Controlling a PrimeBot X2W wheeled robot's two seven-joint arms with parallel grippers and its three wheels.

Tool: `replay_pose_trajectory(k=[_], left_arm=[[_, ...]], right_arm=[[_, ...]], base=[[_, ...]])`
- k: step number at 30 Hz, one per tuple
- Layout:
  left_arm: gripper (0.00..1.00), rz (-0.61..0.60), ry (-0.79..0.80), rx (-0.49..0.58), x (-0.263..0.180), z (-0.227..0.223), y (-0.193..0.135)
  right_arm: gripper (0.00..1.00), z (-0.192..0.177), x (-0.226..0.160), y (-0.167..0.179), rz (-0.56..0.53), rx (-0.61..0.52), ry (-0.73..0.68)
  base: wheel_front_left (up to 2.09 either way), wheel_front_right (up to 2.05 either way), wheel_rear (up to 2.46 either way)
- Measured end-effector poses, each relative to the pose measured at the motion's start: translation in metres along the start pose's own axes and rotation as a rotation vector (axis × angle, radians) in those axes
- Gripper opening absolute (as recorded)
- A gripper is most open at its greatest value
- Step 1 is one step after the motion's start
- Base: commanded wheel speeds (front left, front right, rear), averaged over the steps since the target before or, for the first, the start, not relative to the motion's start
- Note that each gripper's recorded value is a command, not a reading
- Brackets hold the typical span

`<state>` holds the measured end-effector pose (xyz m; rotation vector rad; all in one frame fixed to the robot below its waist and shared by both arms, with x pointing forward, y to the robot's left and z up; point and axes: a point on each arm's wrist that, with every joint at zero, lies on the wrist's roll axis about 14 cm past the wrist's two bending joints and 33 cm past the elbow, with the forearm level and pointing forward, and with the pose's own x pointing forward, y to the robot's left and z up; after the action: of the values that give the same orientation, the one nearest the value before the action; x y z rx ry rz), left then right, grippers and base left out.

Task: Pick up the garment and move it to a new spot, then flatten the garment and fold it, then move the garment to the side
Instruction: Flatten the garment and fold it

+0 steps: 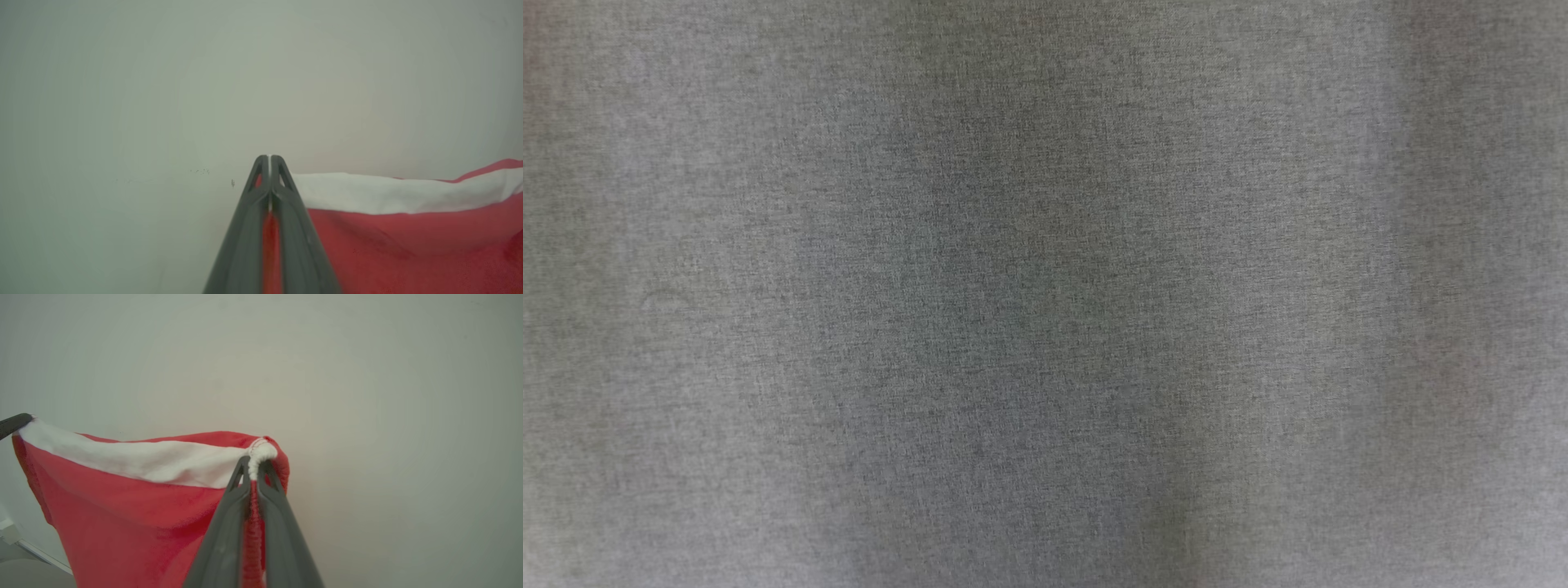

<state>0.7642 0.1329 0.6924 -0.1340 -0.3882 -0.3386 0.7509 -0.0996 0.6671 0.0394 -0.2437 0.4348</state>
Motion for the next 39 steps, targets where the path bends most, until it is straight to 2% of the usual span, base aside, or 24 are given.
replay_pose_trajectory(k=[4,9,13,18,19,21,30,34,39], left_arm=[[0.00,-0.005,0.005,-0.022,-0.010,-0.010,-0.001],[0.00,0.013,0.035,-0.114,-0.042,-0.031,0.002],[0.00,0.052,0.062,-0.189,-0.084,-0.045,0.011],[0.00,0.118,0.110,-0.228,-0.153,-0.062,0.008],[0.00,0.118,0.110,-0.228,-0.153,-0.062,0.008],[0.00,0.157,0.118,-0.246,-0.191,-0.061,0.001],[0.00,0.280,0.190,-0.318,-0.299,-0.064,-0.033],[0.00,0.322,0.221,-0.339,-0.330,-0.065,-0.040],[0.00,0.400,0.268,-0.377,-0.378,-0.068,-0.051]], right_arm=[[0.00,-0.009,-0.007,0.013,0.038,0.022,0.008],[0.00,-0.028,-0.035,0.040,0.115,0.102,0.021],[0.00,-0.049,-0.073,0.064,0.186,0.160,0.072],[0.00,-0.074,-0.134,0.085,0.225,0.232,0.156],[0.00,-0.074,-0.134,0.085,0.225,0.232,0.156],[0.00,-0.084,-0.170,0.097,0.238,0.269,0.201],[0.00,-0.110,-0.271,0.117,0.180,0.379,0.331],[0.00,-0.117,-0.302,0.124,0.163,0.395,0.373],[0.00,-0.125,-0.351,0.131,0.083,0.473,0.425]], base=[[0.00,0.00,0.00],[0.00,0.00,0.00],[0.00,0.00,0.00],[0.00,0.00,0.00],[0.00,0.00,0.00],[0.00,0.00,0.00],[0.00,0.00,0.00],[0.00,0.00,0.00],[0.00,0.00,0.00]])
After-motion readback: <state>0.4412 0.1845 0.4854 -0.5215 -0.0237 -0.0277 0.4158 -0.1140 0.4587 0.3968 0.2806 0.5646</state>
